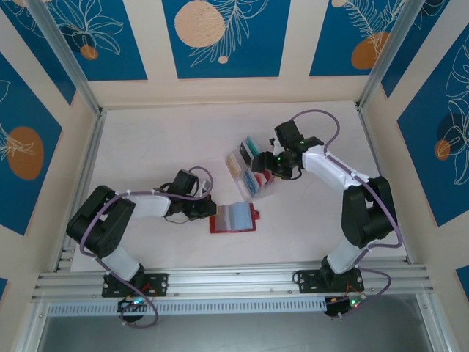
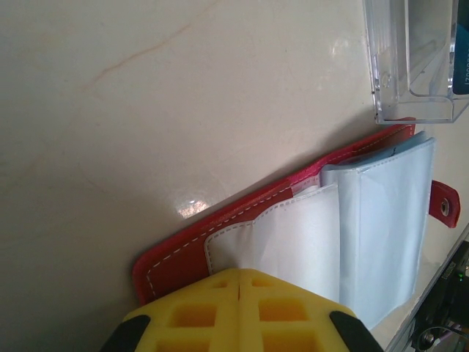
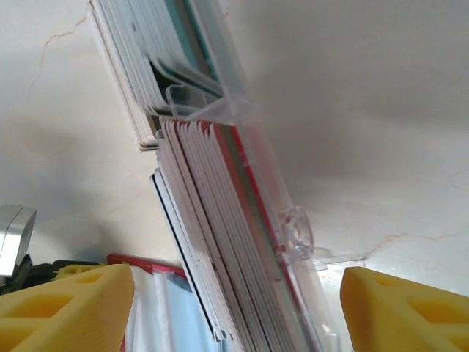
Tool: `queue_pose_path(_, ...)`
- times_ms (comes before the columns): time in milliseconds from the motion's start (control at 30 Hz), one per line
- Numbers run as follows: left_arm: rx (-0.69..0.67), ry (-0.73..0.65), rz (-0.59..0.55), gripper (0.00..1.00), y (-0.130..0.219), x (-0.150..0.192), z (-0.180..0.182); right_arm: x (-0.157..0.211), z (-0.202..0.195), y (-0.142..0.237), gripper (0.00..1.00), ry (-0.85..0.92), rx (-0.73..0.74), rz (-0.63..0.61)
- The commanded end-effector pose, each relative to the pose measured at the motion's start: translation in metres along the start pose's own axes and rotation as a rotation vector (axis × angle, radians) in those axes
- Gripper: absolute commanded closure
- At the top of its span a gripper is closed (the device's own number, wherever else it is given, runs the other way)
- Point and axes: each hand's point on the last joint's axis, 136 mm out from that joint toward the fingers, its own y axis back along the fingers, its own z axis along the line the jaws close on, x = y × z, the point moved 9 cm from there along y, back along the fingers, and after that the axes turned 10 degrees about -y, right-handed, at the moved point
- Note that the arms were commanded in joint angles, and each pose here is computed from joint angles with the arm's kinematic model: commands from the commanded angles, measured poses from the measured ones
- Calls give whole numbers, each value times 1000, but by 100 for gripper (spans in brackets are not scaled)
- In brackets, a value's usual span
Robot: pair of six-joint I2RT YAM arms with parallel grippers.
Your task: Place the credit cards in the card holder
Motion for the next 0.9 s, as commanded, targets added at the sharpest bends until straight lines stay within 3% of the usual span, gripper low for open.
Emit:
queue_pose_path(0,-110,35,65,96,-10,18,21,-3,11,24,26,46,24,-65)
queue_pose_path(867,-102,40,59,96,-9,20,21,-7,22,22,36,68,-106,16)
